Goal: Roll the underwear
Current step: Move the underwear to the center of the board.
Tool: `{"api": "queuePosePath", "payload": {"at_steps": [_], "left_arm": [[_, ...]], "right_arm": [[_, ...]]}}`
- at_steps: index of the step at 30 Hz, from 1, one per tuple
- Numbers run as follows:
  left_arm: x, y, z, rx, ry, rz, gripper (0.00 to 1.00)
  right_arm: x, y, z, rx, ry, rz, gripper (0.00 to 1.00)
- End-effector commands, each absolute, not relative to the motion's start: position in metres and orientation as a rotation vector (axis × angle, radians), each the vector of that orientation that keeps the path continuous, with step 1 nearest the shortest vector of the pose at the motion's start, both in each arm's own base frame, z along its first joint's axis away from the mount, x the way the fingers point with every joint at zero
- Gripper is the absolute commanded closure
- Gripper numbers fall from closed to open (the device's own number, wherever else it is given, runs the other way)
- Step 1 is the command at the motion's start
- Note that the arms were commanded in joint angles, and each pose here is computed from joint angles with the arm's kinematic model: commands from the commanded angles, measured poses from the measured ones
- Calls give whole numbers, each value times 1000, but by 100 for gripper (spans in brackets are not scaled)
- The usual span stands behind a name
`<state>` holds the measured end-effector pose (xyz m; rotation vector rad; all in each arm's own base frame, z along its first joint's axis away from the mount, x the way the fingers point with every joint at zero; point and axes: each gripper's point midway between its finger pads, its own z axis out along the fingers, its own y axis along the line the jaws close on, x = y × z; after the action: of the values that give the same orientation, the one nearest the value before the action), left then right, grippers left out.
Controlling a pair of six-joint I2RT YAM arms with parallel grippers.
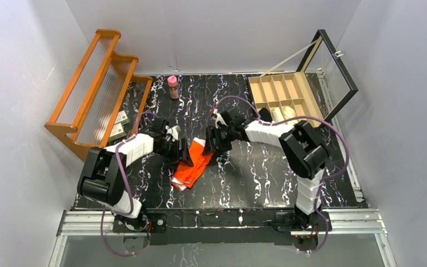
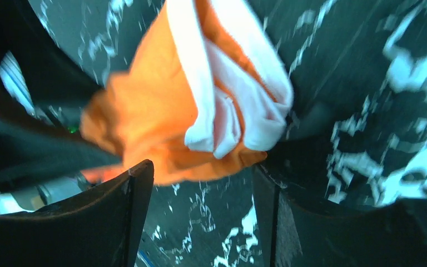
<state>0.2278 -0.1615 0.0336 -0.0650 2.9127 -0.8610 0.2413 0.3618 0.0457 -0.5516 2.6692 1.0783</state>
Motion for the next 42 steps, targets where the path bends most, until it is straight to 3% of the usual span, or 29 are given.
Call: {"api": "queuePosePath", "payload": {"at_steps": [1,5,11,17,23,25,28,29,34,42], "left_arm": [[204,-188,37,-98,2913,-883,39],[197,-195,38,-198,2872,-797,43],[206,-179,51,-313,2749,-671,38],[209,-147,56,-385,2696,-459,34],[209,-139,55,-389,2709,-403,35],[209,-143,55,-366,2708,-435,35],[206,-150,52,-343,2719,-498,38],[206,-153,52,-334,2719,-526,39],[192,-157,32,-314,2762,-573,42],[173,-155,15,-315,2814,-603,45]], "right_arm": [[273,386,71,-531,2633,1207,30],[300,383,64,-461,2688,1102,34],[310,372,73,-480,2694,1017,32],[282,352,87,-425,2679,1038,34],[249,375,102,-412,2643,1127,38],[242,385,101,-414,2635,1102,42],[233,402,108,-429,2593,1156,61],[232,406,109,-433,2581,1173,63],[230,422,98,-480,2597,1213,69],[227,387,32,-417,2791,925,72]]}}
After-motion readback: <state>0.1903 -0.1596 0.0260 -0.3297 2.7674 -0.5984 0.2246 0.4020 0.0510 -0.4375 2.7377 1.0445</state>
